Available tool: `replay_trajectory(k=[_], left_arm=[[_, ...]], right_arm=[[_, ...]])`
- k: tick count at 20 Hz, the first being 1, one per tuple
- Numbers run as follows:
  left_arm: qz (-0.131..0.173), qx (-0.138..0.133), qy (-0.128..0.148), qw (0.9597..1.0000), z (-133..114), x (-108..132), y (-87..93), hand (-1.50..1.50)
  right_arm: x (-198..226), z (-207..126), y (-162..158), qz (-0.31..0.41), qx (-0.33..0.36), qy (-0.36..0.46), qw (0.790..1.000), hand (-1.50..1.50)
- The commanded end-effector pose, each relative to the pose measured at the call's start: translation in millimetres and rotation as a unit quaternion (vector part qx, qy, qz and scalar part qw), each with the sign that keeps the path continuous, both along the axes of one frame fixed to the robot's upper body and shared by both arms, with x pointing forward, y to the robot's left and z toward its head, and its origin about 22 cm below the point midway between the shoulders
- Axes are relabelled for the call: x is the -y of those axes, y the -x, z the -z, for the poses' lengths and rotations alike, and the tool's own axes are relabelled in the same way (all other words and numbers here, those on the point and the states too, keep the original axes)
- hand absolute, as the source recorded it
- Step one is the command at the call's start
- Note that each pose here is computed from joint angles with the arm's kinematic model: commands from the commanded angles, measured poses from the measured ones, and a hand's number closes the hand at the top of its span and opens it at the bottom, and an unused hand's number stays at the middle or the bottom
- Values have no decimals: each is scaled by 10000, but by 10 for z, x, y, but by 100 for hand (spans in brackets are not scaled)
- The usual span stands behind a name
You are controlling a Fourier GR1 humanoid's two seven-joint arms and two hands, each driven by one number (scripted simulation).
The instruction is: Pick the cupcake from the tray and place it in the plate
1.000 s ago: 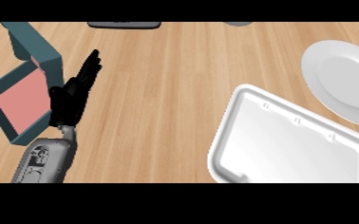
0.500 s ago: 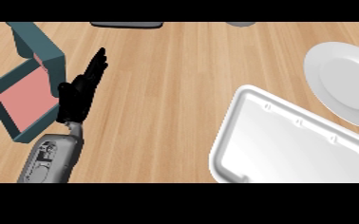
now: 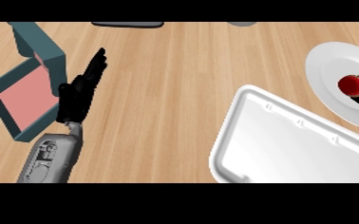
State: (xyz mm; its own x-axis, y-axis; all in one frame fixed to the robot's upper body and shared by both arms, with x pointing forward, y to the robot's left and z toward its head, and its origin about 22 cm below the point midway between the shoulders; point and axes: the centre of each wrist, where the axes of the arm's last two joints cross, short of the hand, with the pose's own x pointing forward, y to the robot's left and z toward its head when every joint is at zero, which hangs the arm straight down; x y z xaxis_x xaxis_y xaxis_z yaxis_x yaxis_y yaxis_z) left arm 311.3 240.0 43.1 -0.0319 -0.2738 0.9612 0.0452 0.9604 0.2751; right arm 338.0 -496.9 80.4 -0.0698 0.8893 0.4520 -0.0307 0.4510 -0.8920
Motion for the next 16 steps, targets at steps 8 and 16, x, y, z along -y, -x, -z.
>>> replay_trajectory(k=[8,16], left_arm=[[31,77,20,10000,-120,14,-45,0],[-29,-28,47,10000,-40,-96,19,0]], right_arm=[[-271,205,-160,-125,-325,-1223,9919,-150],[46,74,38,500,673,-3084,9476,-150]])
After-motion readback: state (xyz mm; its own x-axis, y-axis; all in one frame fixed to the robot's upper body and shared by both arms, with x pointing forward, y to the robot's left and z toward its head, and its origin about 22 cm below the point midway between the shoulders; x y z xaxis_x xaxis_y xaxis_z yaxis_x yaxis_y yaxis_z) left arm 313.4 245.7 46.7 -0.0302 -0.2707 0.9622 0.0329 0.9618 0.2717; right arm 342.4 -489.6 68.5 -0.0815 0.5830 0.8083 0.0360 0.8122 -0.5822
